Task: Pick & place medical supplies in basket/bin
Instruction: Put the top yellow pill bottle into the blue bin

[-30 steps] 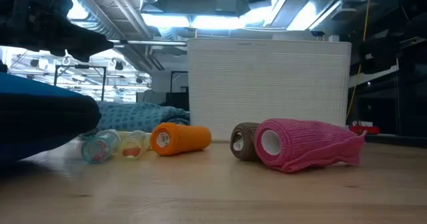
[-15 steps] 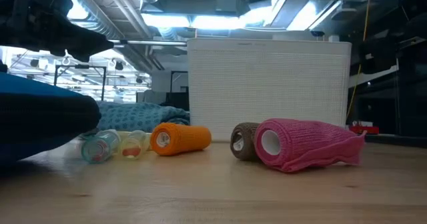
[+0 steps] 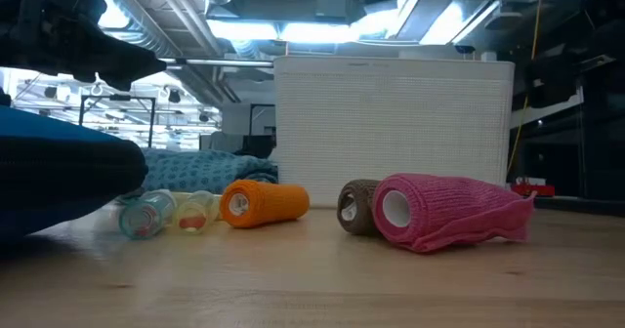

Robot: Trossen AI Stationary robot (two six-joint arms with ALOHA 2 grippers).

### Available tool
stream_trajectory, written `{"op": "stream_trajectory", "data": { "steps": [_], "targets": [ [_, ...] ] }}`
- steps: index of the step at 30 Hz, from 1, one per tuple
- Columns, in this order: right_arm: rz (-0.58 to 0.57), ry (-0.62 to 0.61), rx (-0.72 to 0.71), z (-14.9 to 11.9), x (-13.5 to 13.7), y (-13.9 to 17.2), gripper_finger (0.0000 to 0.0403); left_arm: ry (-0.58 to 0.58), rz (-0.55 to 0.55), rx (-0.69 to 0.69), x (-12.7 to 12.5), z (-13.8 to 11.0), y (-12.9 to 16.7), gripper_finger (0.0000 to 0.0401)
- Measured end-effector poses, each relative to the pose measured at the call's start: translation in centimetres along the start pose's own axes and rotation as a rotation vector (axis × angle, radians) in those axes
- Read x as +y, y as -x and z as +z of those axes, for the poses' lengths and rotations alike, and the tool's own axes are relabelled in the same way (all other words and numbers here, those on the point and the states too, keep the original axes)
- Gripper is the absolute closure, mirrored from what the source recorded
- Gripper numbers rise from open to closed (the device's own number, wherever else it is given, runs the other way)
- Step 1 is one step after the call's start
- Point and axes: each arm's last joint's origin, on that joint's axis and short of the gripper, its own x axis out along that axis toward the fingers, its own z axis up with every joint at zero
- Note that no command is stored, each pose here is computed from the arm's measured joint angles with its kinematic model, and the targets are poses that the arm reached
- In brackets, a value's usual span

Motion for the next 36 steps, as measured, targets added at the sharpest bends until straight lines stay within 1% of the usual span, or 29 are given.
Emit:
{"op": "stream_trajectory", "data": {
  "steps": [4, 6, 36],
  "targets": [
    [-0.071, -0.001, -0.017, 0.13, -0.20, 0.01, 0.0147, 0.000, 0.000, 0.000, 0.00, 0.00, 0.00, 0.0232],
    [-0.089, -0.001, -0.021, 0.16, -0.25, 0.01, 0.0147, 0.000, 0.000, 0.000, 0.00, 0.00, 0.00, 0.0232],
    [-0.089, -0.001, -0.021, 0.17, -0.25, 0.01, 0.0147, 0.000, 0.000, 0.000, 0.00, 0.00, 0.00, 0.0232]
  ]
}}
